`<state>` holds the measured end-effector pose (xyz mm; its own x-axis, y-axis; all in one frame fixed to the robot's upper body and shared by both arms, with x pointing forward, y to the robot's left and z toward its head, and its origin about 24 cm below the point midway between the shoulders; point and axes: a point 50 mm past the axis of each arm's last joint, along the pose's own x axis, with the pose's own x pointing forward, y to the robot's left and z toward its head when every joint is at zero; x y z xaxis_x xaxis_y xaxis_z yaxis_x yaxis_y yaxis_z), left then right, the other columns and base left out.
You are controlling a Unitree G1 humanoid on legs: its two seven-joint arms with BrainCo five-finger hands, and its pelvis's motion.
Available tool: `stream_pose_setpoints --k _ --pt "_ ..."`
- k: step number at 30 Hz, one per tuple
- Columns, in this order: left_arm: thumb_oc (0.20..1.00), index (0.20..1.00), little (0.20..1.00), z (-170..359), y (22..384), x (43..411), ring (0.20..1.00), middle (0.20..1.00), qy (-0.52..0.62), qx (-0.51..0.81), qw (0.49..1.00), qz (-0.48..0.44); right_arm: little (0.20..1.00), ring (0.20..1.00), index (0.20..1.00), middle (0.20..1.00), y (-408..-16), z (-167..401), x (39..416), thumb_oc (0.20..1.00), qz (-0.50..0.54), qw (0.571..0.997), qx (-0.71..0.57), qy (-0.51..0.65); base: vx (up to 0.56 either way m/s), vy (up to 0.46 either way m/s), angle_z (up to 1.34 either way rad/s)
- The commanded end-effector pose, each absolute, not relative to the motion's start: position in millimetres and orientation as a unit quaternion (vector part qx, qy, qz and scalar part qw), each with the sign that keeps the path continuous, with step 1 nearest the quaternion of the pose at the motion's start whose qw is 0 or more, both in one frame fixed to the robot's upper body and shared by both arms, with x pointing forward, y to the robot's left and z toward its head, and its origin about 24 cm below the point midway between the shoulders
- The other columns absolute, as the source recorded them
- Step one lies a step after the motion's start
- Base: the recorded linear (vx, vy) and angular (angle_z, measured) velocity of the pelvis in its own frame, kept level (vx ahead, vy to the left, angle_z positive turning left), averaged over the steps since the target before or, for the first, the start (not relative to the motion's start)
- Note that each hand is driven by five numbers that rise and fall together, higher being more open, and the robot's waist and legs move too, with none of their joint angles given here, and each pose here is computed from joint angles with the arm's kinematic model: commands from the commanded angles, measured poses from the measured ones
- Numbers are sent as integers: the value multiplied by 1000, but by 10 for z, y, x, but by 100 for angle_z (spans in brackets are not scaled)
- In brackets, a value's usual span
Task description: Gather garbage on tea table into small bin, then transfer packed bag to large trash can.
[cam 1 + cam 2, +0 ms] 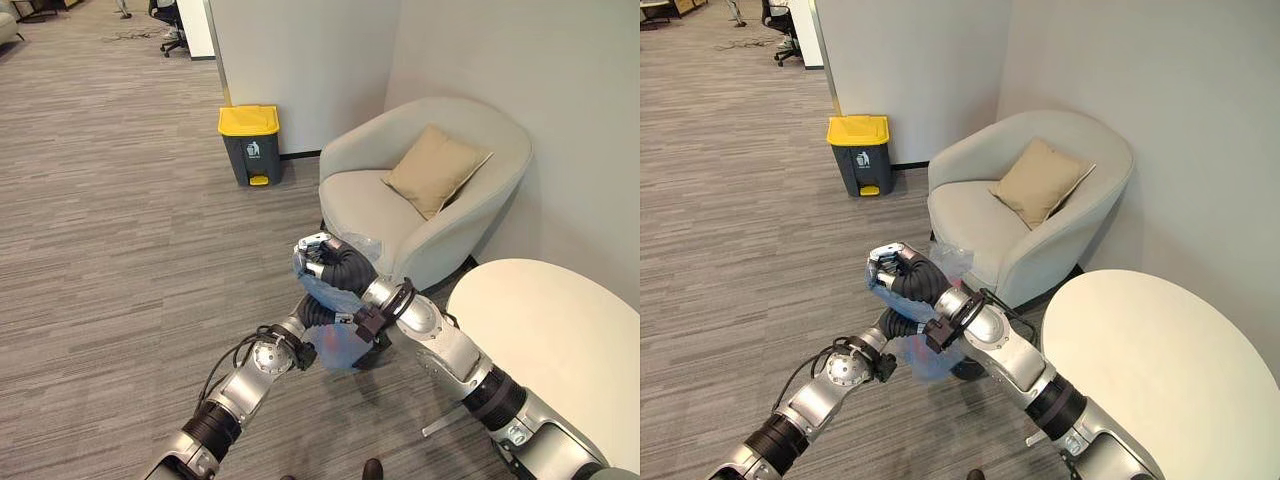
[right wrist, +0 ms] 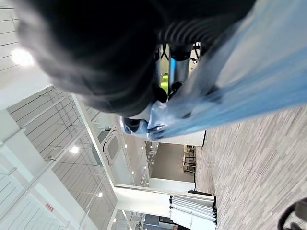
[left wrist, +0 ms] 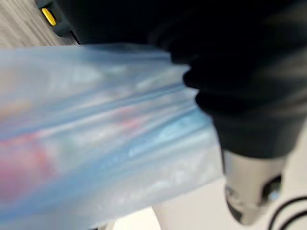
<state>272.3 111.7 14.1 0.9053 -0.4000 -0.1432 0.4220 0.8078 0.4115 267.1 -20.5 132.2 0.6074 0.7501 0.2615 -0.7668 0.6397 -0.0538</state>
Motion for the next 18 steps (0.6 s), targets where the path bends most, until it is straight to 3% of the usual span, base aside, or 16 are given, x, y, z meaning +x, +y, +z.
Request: stream_pose_setpoints --k 1,11,12,13,18 --pt "1000 1000 1000 125 1111 2793 1000 1000 11 268 941 -208 200 200 200 200 16 2075 2545 200 457 835 124 -281 0 0 0" --pt "1000 1000 1000 -2 915 2802 1000 1000 29 282 937 -206 200 200 200 200 230 2179 2414 200 485 811 148 -292 0 0 0" --pt "667 667 667 44 865 2828 667 667 19 277 938 -209 200 200 200 200 255 2176 2402 200 488 809 151 -290 0 0 0" --pt "200 200 200 91 828 2857 200 200 10 271 940 -209 200 200 200 200 274 2163 2393 200 492 808 153 -286 0 0 0" --pt "200 200 200 362 732 2975 200 200 -40 231 952 -195 200 200 200 200 299 2101 2381 200 496 809 160 -272 0 0 0"
